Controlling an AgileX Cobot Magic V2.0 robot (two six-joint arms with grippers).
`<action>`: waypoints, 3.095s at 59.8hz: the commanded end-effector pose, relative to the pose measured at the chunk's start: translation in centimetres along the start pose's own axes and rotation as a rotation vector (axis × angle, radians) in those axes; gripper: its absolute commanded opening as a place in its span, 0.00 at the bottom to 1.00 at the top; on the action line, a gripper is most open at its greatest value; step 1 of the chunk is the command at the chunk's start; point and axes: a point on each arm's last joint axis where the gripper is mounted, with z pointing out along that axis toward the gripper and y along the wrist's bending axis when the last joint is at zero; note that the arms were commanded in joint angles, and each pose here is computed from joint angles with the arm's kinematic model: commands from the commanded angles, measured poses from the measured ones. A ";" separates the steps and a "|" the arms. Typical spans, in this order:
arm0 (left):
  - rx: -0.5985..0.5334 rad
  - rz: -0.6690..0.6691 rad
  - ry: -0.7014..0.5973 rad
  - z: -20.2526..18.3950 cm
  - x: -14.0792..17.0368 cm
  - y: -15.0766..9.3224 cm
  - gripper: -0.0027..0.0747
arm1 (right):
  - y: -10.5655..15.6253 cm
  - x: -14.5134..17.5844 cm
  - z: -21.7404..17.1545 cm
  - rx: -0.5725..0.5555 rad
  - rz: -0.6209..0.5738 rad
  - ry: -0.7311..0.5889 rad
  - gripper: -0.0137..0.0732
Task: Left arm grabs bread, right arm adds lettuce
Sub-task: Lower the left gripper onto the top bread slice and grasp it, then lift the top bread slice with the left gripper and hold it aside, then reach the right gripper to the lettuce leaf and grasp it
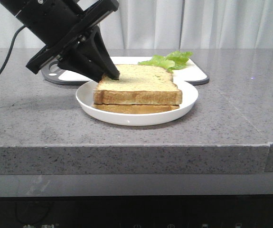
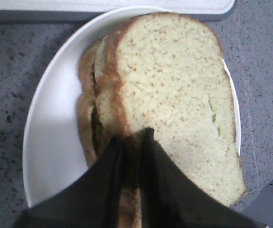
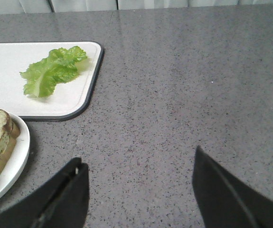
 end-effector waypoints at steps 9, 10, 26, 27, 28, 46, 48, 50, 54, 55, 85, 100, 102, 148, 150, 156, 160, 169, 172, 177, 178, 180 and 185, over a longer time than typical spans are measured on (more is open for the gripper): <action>0.064 0.042 -0.095 -2.6 -0.9 -2.3 0.01 | 0.1 -1.7 -0.4 -0.002 -0.011 -0.104 0.72; 0.066 0.045 -0.097 -2.8 -0.9 -2.4 0.01 | 0.1 -1.7 -0.4 -0.002 -0.011 -0.104 0.72; 0.113 0.122 -0.208 -6.7 -1.9 -5.2 0.01 | 0.1 -1.7 -0.4 -0.002 -0.011 -0.103 0.72; 0.115 0.126 -0.216 -6.9 -2.0 -5.3 0.01 | 0.1 -1.7 -0.4 -0.002 -0.011 -0.104 0.72; 0.116 0.128 -0.220 -7.1 -2.1 -5.4 0.01 | 0.1 -1.7 -0.4 -0.002 -0.011 -0.104 0.72; 0.117 0.256 -0.286 -11.8 -0.9 -7.5 0.01 | 0.1 -1.7 -0.4 -0.002 -0.011 -0.104 0.72; 0.116 0.267 -0.301 -12.5 -0.5 -7.7 0.01 | 0.1 -1.7 -0.4 -0.002 -0.011 -0.103 0.72; 0.113 0.272 -0.317 -13.1 -0.1 -7.8 0.01 | 0.1 -1.7 -0.4 -0.002 -0.011 -0.103 0.72; 0.108 0.272 -0.341 -14.2 0.9 -7.7 0.01 | 0.1 -1.7 -0.4 -0.002 -0.011 -0.103 0.72; 0.105 0.271 -0.347 -14.4 1.2 -7.6 0.01 | 0.1 -1.7 -0.4 -0.002 -0.011 -0.103 0.72; -0.083 0.126 -0.554 -20.4 9.4 -1.4 0.01 | 0.1 -1.8 -0.4 -0.003 -0.010 -0.106 0.72; -0.118 0.148 -0.592 -21.3 10.7 -1.4 0.01 | 0.2 -1.9 -0.3 -0.011 0.007 -0.103 0.72; -0.118 0.148 -0.592 -21.3 10.7 -1.4 0.01 | 0.3 -2.1 0.0 -0.013 0.012 -0.091 0.72; -0.118 0.147 -0.591 -21.3 10.6 -1.4 0.01 | 3.9 -9.5 16.7 -0.319 0.112 0.288 0.72; -0.118 0.147 -0.591 -21.3 10.6 -1.4 0.01 | 4.0 -9.6 17.7 -0.326 0.114 0.298 0.72; -0.118 0.147 -0.591 -21.3 10.6 -1.4 0.01 | 4.1 -10.0 20.7 -0.340 0.119 0.324 0.72; -0.118 0.147 -0.591 -21.3 10.6 -1.4 0.01 | 4.2 -10.1 22.7 -0.351 0.121 0.349 0.72; -0.118 0.147 -0.591 -21.3 10.6 -1.4 0.01 | 4.4 -10.2 26.6 -0.382 0.146 0.386 0.72; -0.118 0.147 -0.591 -21.3 10.6 -1.4 0.01 | 4.4 -9.9 28.0 -0.388 0.154 0.400 0.72; -0.118 0.147 -0.591 -21.3 10.6 -1.4 0.01 | 4.5 -9.6 30.2 -0.401 0.165 0.413 0.72; -0.118 0.147 -0.591 -21.3 10.6 -1.4 0.01 | 4.5 -9.6 30.5 -0.402 0.165 0.416 0.72; -0.118 0.147 -0.591 -21.3 10.6 -1.4 0.01 | 4.5 -9.5 31.2 -0.406 0.169 0.419 0.72; -0.118 0.147 -0.591 -21.3 10.6 -1.4 0.01 | 4.5 -9.4 32.8 -0.414 0.177 0.414 0.72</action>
